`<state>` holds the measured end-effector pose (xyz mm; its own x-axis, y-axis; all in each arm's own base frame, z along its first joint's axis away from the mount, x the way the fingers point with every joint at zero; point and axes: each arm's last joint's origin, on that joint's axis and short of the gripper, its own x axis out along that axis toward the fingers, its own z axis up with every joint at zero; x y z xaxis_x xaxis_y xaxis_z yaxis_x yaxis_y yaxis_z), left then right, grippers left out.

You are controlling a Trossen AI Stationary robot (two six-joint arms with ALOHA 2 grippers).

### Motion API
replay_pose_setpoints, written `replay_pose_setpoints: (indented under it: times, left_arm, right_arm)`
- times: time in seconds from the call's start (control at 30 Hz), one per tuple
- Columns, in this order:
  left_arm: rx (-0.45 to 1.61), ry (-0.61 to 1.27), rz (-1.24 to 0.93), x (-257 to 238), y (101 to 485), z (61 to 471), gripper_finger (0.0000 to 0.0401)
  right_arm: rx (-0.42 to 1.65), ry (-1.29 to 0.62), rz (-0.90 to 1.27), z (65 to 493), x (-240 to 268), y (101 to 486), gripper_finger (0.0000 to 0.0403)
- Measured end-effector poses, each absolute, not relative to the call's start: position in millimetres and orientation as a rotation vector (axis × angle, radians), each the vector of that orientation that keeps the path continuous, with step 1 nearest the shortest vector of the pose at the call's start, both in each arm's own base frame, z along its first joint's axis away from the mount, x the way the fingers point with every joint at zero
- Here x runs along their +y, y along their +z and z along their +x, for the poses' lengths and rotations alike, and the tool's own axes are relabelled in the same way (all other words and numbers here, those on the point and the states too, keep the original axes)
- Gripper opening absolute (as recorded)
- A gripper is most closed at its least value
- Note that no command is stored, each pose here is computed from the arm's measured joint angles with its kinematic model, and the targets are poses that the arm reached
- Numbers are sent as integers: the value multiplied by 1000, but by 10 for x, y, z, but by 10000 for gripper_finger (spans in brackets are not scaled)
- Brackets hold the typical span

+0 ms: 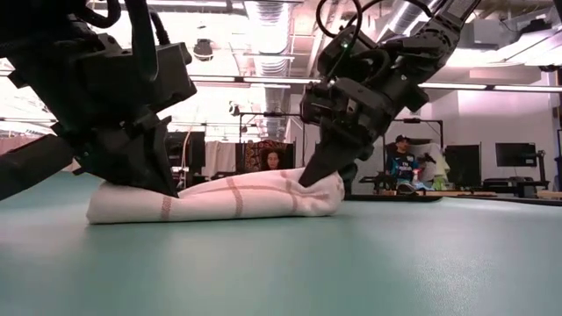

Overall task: Roll towel into tight, uniform cylinder
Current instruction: Roll the kitchen towel on the table

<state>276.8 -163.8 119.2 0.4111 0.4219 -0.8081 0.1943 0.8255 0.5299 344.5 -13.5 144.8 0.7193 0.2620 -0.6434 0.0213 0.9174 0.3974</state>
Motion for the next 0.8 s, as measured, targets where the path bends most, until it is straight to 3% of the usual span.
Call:
replay_pose_setpoints:
  times: [0.2, 0.33, 0.43, 0.57, 0.8]
  left_arm:
    - [1162, 156, 619, -1637, 1188, 2762, 0]
    - [1164, 156, 620, -1636, 1184, 2760, 0]
    - [1165, 160, 619, -1634, 1183, 2758, 0]
    - [1165, 162, 618, -1635, 1183, 2757, 0]
    - [1162, 168, 612, -1636, 1182, 2757, 0]
  right_arm:
    - [646, 177, 243, 3463, -207, 1609, 173]
    - [562, 220, 118, 3416, -185, 1846, 187]
    - [548, 271, 52, 3351, -63, 1987, 187]
    - [660, 353, -64, 3272, 230, 1894, 182]
    - [722, 262, -281, 3319, 434, 1668, 147]
